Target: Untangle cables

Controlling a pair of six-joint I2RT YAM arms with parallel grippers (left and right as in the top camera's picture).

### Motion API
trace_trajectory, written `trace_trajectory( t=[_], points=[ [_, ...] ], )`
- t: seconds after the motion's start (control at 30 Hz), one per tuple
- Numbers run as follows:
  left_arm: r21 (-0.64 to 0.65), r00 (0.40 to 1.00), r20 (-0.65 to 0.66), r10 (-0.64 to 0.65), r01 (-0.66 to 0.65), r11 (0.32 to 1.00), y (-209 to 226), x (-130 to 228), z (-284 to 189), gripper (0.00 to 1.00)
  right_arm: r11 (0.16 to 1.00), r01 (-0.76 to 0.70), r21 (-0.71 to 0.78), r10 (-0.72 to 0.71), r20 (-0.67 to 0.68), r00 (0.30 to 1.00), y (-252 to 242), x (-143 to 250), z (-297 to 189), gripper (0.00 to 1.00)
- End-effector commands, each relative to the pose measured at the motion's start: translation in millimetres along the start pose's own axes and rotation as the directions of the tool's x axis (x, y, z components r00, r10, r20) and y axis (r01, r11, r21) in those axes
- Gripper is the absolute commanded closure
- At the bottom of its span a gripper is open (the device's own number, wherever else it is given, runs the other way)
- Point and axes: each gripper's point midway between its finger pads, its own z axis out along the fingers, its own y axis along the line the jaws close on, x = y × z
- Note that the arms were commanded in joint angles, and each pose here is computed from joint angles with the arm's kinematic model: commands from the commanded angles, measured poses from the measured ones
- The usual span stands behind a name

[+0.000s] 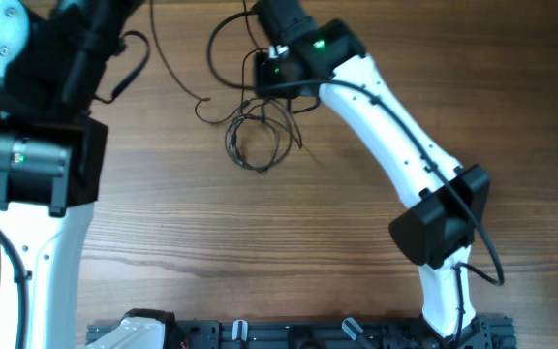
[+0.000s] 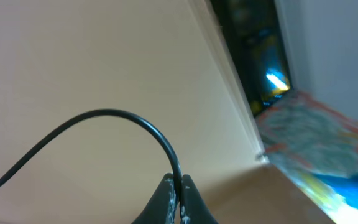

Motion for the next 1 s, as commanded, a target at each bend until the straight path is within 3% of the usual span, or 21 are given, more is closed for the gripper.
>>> trace_trajectory(
  t=[0.0, 0.13, 0.3, 0.33, 0.4, 0.43, 0.5, 0.57, 0.6, 0.63, 0.8, 0.9, 0.97],
  points=[
    [-0.078, 1.000, 0.022, 0.005, -0.003, 0.997, 20.0, -18.5, -12.3, 0.96, 0.997, -0.078, 0.028, 0.077, 0.033, 0.997, -36.2, -20.6, -14.3, 0.96],
    [-0.019, 0.999, -0.034, 0.009, -0.010, 1.000, 10.3, -12.6, -12.9, 0.96, 0.993, -0.113, 0.023, 0.112, 0.021, 0.993, -52.9, -25.8, -15.7, 0.96],
    [0.028, 1.000, -0.005, 0.025, -0.025, 0.999, -2.8, -19.8, -14.8, 0.96, 0.990, -0.135, 0.034, 0.134, 0.008, 0.991, -65.1, -26.1, -16.8, 0.96],
    [0.043, 1.000, 0.006, 0.031, -0.031, 0.999, -6.5, -22.2, -14.8, 0.96, 0.990, -0.134, 0.042, 0.134, -0.004, 0.991, -66.1, -22.7, -16.8, 0.91],
    [0.048, 0.999, 0.010, 0.034, -0.035, 0.998, -7.3, -23.1, -14.2, 0.96, 0.989, -0.136, 0.053, 0.138, -0.025, 0.990, -68.3, -17.3, -17.0, 0.76],
    [0.041, 0.999, 0.016, 0.035, -0.036, 0.999, -5.5, -24.0, -13.4, 0.96, 0.989, -0.137, 0.059, 0.139, -0.035, 0.990, -69.2, -14.6, -17.1, 0.60],
    [0.006, 0.992, 0.053, 0.111, -0.112, 0.994, 2.5, -29.9, -10.1, 0.96, 0.988, -0.138, 0.064, 0.141, -0.045, 0.989, -70.1, -12.1, -17.3, 0.54],
    [-0.051, 0.978, 0.077, 0.196, -0.193, 0.980, 17.8, -34.1, -2.9, 0.96, 0.988, -0.139, 0.068, 0.143, -0.059, 0.988, -71.0, -8.4, -17.6, 0.30],
    [-0.083, 0.969, 0.083, 0.234, -0.227, 0.970, 27.8, -35.3, 2.3, 0.96, 0.988, -0.139, 0.072, 0.143, -0.065, 0.988, -71.6, -6.9, -17.7, 0.10],
    [-0.135, 0.954, 0.089, 0.285, -0.272, 0.953, 43.3, -37.4, 9.3, 0.96, 0.988, -0.139, 0.072, 0.144, -0.066, 0.987, -71.7, -6.7, -17.7, 0.00],
    [-0.442, 0.831, 0.077, 0.552, -0.468, 0.765, 147.0, -67.1, 39.3, 0.96, 0.990, -0.136, 0.034, 0.138, -0.098, 0.985, -64.3, -1.3, -17.9, 0.00],
    [-0.640, 0.741, 0.066, 0.668, -0.482, 0.599, 223.1, -116.3, 30.3, 0.96, 0.992, -0.118, 0.046, 0.122, -0.125, 0.985, -66.6, 5.6, -18.7, 0.00],
    [-0.719, 0.729, 0.040, 0.684, -0.454, 0.526, 276.6, -142.5, 16.4, 0.96, 0.992, -0.115, 0.051, 0.121, -0.137, 0.983, -65.9, 9.3, -18.9, 0.00]
  ],
)
